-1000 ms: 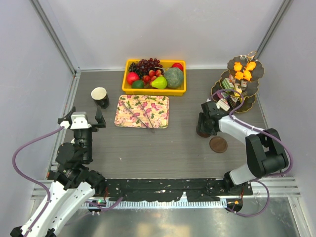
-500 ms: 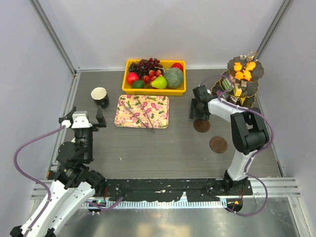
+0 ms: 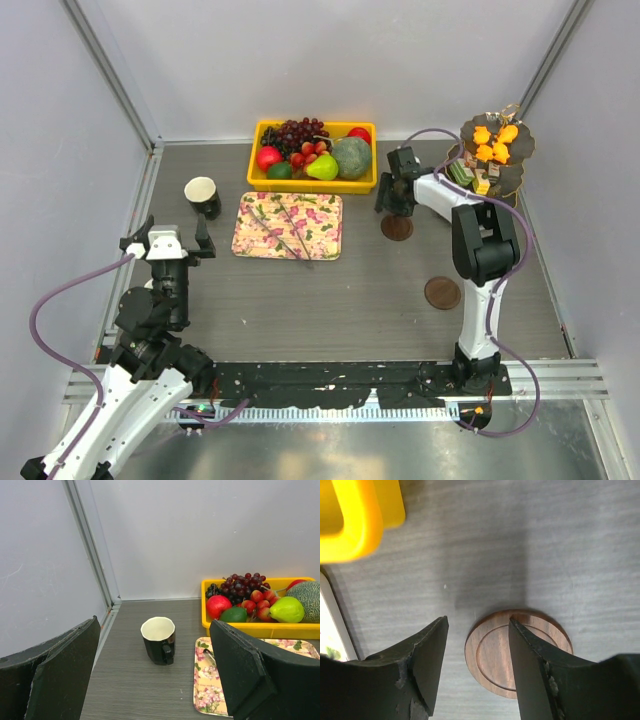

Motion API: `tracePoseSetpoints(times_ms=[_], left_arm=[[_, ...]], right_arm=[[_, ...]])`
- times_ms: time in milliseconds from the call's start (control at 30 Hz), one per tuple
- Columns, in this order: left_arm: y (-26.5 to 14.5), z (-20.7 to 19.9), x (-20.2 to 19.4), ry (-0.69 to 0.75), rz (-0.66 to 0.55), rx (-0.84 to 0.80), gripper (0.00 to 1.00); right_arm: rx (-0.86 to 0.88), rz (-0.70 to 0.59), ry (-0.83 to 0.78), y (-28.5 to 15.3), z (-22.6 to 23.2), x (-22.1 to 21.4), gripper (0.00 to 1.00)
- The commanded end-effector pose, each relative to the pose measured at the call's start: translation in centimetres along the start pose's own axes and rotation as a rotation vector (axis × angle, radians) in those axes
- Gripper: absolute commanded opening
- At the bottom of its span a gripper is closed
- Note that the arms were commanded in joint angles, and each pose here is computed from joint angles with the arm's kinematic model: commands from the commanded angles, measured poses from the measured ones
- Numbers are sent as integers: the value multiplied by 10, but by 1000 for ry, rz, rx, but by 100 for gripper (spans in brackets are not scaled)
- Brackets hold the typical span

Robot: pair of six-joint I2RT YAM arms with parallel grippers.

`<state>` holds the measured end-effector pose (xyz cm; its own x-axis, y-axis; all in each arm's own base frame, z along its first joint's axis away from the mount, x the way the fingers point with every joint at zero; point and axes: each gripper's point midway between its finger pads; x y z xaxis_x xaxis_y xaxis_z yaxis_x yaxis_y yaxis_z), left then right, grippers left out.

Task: Serve the afternoon tea

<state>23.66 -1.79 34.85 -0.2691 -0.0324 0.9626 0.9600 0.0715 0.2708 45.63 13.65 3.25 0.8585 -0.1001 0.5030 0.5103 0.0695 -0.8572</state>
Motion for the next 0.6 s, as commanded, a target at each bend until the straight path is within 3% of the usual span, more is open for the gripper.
tracePoseSetpoints(times_ms=[0, 200, 233, 267, 367, 567], left_arm=[[2, 2, 7, -20, -31, 18, 99], [2, 2, 9, -22, -34, 16, 99], [2, 1, 9, -25, -34, 13, 99], [1, 2, 9, -25, -34, 13, 99], [1, 2, 10, -31, -38, 14, 99], [1, 2, 11, -33, -38, 12, 99]], right_arm=[[28, -27, -28, 2, 3, 25, 58], [29, -128, -22, -64, -5, 29, 59], [-18, -108, -1, -80, -24, 2, 60], [-16, -141, 10, -98, -27, 2, 60], [-75, -70, 77, -104, -58, -52, 60], [-158, -65, 270, -135, -117, -126, 58]])
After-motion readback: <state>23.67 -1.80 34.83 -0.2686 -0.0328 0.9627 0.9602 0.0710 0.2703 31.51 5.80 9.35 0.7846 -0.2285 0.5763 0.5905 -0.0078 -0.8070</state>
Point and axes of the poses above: each gripper's point midway between its finger pads, its own y axis out along the fingers, its own z axis along the line the jaws close on, x = y × z, and after that the axes turned 6 degrees about -y, right-handed
